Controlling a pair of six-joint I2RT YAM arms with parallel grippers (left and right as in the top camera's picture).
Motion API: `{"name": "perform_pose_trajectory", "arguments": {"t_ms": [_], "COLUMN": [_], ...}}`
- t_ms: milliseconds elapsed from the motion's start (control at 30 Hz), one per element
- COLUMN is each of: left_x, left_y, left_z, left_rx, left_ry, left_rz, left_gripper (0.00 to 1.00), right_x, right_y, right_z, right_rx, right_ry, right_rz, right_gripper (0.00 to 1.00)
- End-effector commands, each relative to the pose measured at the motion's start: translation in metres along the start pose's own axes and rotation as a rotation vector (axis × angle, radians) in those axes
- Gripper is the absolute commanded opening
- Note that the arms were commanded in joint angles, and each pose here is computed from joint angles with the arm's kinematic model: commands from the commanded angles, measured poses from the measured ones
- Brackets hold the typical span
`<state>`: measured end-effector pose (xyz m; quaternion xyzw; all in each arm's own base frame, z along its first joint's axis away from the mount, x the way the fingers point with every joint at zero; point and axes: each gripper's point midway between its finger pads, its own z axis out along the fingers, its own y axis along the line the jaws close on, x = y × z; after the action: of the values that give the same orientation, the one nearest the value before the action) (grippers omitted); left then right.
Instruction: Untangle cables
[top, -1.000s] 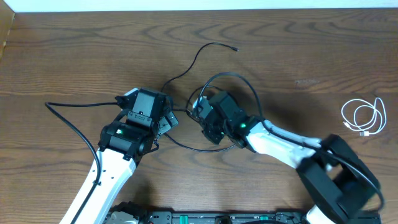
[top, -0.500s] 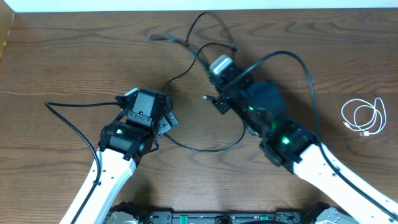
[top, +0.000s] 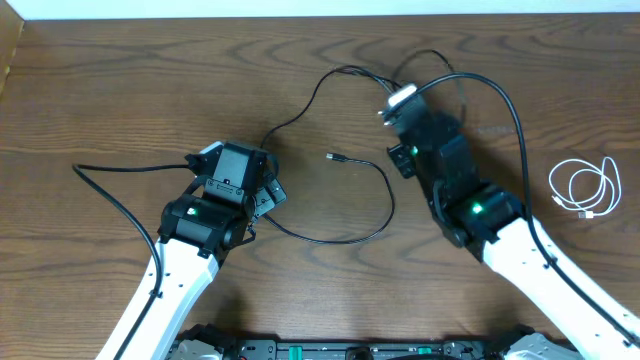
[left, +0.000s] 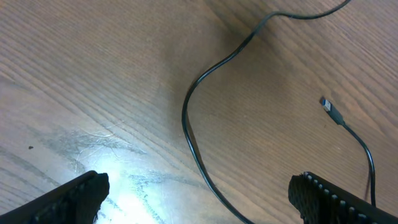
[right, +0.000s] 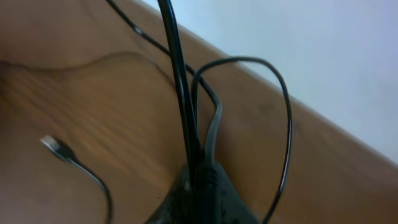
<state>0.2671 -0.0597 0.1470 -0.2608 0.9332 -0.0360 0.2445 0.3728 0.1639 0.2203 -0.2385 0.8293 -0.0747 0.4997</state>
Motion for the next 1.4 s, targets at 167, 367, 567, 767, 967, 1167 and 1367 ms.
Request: {"name": "perform_pose_trajectory", "arguments": {"t_ms": [167,367,567,767,967,1167,1367], "left_x": [-0.005,-0.005,-0.005,-0.005,-0.005,-0.005,-0.005], "left_y": [0.002,0.002,0.002,0.002,0.002,0.002,0.002], "left_z": [-0.001,-0.001,-0.001,-0.001,-0.001,-0.001,-0.001], "left_rx": [-0.016,-0.016,-0.016,-0.016,-0.016,-0.016,-0.016], "left_ry": [-0.019,-0.02,-0.019,-0.02,-0.02,-0.02,-0.019], "left_rz": [0.006,0.006,0.006,0.006,0.006,0.006,0.006], "left_gripper": [0.98,0.98,0.98,0.98,0.98,0.98,0.98], "right_x": [0.063,0.111,0.155,0.193,0.231,0.271,0.309], "right_y": [-0.036,-0.046,-0.047,-0.049,-0.056,-0.07,-0.081], "right_z": [0.032,0.052,0.066,0.079,0.09,0.097,0.099], "right_rx": [0.107,0.139,0.157,0.17,0.188,0.214,0.217], "right_ry": [0.229,0.387,0.527,0.635,0.73,0.817,0.885], "right_rz": [0.154,0.175,0.203,0.207,0.222,0.271,0.427], "right_gripper": [0.01,0.01,0.01,0.01,0.01,0.01,0.01]}}
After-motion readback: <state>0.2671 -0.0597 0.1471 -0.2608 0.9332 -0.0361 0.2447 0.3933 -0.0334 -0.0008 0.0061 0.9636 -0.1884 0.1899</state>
